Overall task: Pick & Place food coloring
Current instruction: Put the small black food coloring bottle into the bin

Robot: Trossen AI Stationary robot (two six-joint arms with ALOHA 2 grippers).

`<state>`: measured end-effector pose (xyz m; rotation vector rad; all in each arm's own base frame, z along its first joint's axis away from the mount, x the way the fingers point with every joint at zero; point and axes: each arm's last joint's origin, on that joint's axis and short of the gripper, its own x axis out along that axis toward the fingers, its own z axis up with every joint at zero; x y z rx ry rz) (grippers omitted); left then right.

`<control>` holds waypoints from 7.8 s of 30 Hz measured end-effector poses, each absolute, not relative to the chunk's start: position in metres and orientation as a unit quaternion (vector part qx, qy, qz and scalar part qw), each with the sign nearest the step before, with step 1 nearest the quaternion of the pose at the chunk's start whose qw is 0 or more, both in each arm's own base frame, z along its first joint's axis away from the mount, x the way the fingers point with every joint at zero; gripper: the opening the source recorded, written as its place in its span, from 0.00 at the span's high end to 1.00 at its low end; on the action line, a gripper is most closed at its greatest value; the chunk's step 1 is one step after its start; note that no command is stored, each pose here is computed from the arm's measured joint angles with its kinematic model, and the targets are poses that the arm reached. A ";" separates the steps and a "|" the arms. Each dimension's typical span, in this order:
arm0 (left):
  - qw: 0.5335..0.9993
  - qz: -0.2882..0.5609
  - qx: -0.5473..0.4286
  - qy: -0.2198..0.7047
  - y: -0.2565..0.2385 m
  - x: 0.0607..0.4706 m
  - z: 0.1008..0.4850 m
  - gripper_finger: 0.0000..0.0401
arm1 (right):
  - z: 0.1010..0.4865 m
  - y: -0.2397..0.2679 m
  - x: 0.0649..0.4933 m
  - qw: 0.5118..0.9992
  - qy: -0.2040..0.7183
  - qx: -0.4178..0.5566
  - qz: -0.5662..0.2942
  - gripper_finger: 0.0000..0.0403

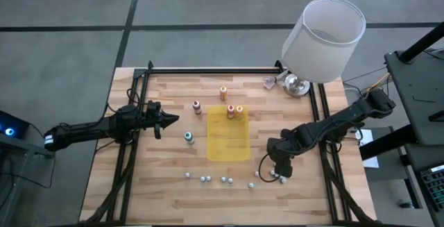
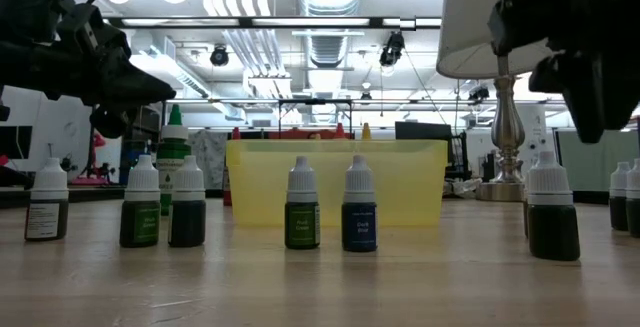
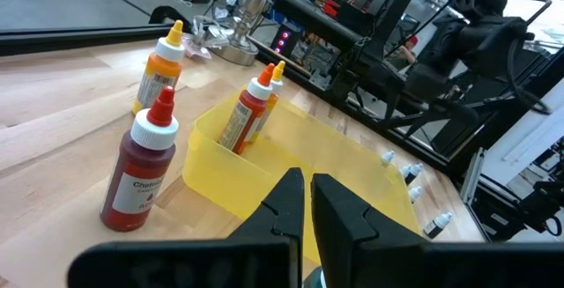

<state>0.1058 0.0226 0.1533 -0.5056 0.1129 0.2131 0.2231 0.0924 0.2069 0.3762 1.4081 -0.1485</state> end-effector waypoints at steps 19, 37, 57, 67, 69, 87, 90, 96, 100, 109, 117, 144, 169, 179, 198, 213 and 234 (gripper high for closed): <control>0.961 0.105 -0.249 0.056 0.023 0.106 0.153 1.00 | 0.182 0.104 0.234 0.726 0.654 0.190 -0.093 0.57; 0.961 0.105 -0.249 0.056 0.023 0.106 0.153 1.00 | 0.162 0.106 0.235 0.714 0.669 0.181 -0.100 0.57; 0.961 0.105 -0.249 0.056 0.023 0.106 0.153 1.00 | 0.158 0.107 0.236 0.719 0.663 0.195 -0.078 0.81; 0.961 0.105 -0.249 0.056 0.023 0.106 0.153 1.00 | 0.162 0.107 0.235 0.719 0.661 0.204 -0.065 0.84; 0.961 0.105 -0.250 0.056 0.023 0.106 0.153 1.00 | 0.165 0.107 0.234 0.723 0.657 0.206 -0.062 0.84; 0.961 0.105 -0.249 0.056 0.023 0.106 0.153 1.00 | 0.227 0.103 0.253 0.755 0.629 0.185 -0.001 0.85; 0.961 0.105 -0.250 0.056 0.023 0.106 0.153 1.00 | 0.236 0.100 0.259 0.753 0.637 0.168 0.003 0.85; 0.961 0.105 -0.249 0.056 0.023 0.106 0.153 1.00 | 0.254 0.090 0.277 0.757 0.639 0.136 0.016 0.85; 0.961 0.105 -0.249 0.056 0.023 0.106 0.153 1.00 | 0.259 0.082 0.292 0.759 0.640 0.120 0.021 0.85; 0.961 0.105 -0.249 0.056 0.023 0.106 0.153 1.00 | 0.257 0.064 0.327 0.763 0.640 0.087 0.036 0.85; 0.961 0.105 -0.249 0.056 0.023 0.106 0.153 1.00 | 0.261 0.047 0.357 0.777 0.625 0.071 0.044 0.85; 0.961 0.105 -0.250 0.056 0.023 0.106 0.153 1.00 | 0.214 0.021 0.404 0.763 0.645 0.018 0.037 0.85; 0.961 0.105 -0.249 0.056 0.023 0.106 0.153 1.00 | 0.214 0.006 0.413 0.793 0.608 0.034 0.032 0.85; 0.961 0.105 -0.249 0.056 0.023 0.106 0.153 1.00 | 0.209 -0.015 0.413 0.785 0.617 0.047 0.014 0.85; 0.961 0.105 -0.249 0.056 0.023 0.106 0.153 1.00 | 0.178 -0.018 0.432 0.767 0.641 0.031 0.027 0.85; 0.961 0.105 -0.249 0.056 0.023 0.106 0.153 1.00 | 0.176 -0.019 0.434 0.768 0.638 0.010 0.042 0.85; 0.961 0.105 -0.249 0.056 0.023 0.106 0.153 1.00 | 0.167 -0.020 0.437 0.767 0.640 0.000 0.046 0.85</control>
